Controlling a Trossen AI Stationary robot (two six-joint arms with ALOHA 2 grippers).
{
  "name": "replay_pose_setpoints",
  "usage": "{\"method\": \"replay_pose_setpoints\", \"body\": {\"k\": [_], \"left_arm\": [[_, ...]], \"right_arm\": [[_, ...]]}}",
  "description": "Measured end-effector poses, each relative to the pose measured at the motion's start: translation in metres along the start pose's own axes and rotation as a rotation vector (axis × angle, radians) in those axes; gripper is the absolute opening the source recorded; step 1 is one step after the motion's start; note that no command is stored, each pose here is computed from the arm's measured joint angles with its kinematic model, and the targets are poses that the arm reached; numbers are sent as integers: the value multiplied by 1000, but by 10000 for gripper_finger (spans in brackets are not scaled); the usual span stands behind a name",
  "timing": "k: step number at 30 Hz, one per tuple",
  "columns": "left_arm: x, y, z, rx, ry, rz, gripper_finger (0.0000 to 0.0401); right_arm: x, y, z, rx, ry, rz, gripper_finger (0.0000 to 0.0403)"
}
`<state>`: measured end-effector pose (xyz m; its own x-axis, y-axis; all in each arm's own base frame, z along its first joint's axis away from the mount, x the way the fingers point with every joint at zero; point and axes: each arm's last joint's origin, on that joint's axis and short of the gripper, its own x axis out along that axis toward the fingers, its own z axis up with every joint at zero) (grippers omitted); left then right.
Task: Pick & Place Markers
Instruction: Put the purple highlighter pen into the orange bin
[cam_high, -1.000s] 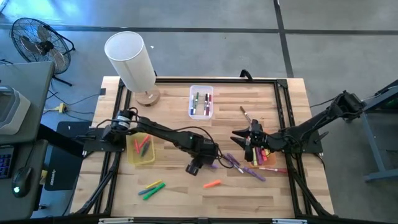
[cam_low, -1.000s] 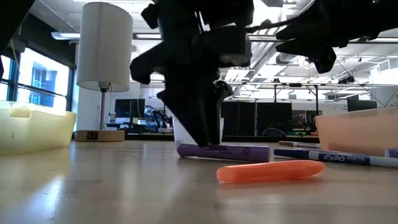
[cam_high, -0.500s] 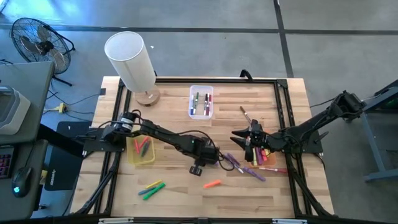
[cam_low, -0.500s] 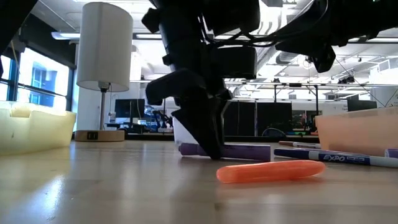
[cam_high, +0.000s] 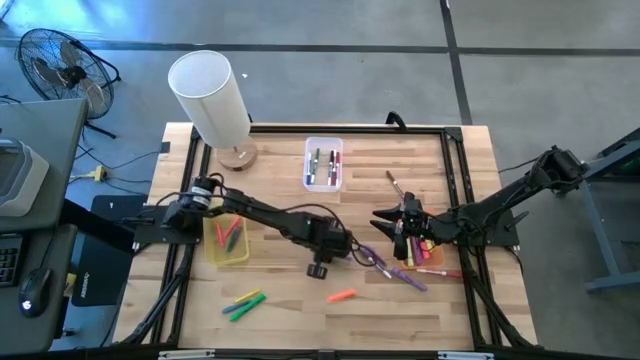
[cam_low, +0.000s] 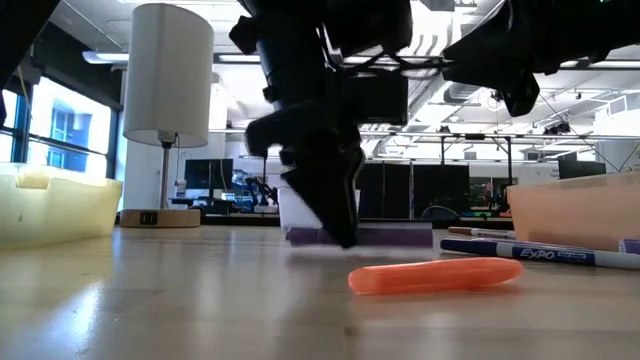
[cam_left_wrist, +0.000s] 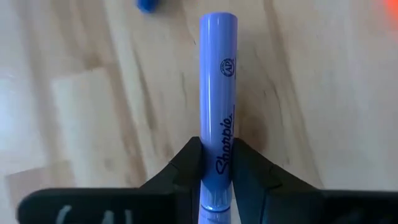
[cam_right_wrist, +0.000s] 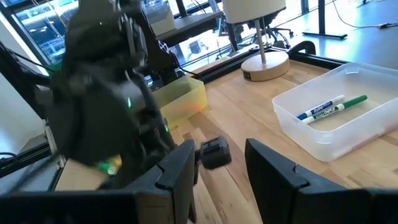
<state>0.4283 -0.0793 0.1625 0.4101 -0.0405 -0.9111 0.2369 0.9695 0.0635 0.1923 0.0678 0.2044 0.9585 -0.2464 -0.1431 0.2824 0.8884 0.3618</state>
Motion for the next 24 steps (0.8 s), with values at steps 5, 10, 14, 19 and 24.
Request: {"method": "replay_pose_setpoints", "body": {"k": [5, 10, 14, 19, 24], "left_arm": [[-57, 9, 11, -66, -127, 78, 58], [-110, 13, 7, -124, -282, 160, 58], [-150, 14, -17, -194, -416, 227, 58], [-161, 13, -60, -362, -669, 278, 58], [-149, 10, -93, -519, -1060, 189, 69]], "right_arm": [[0, 0, 0, -4, 2, -6, 133], [0, -1, 0, -30, -5, -19, 133], [-1, -1, 0, -32, -12, -33, 133], [0, -1, -1, -36, -20, -54, 133], [7, 1, -3, -6, -59, -57, 133]]}}
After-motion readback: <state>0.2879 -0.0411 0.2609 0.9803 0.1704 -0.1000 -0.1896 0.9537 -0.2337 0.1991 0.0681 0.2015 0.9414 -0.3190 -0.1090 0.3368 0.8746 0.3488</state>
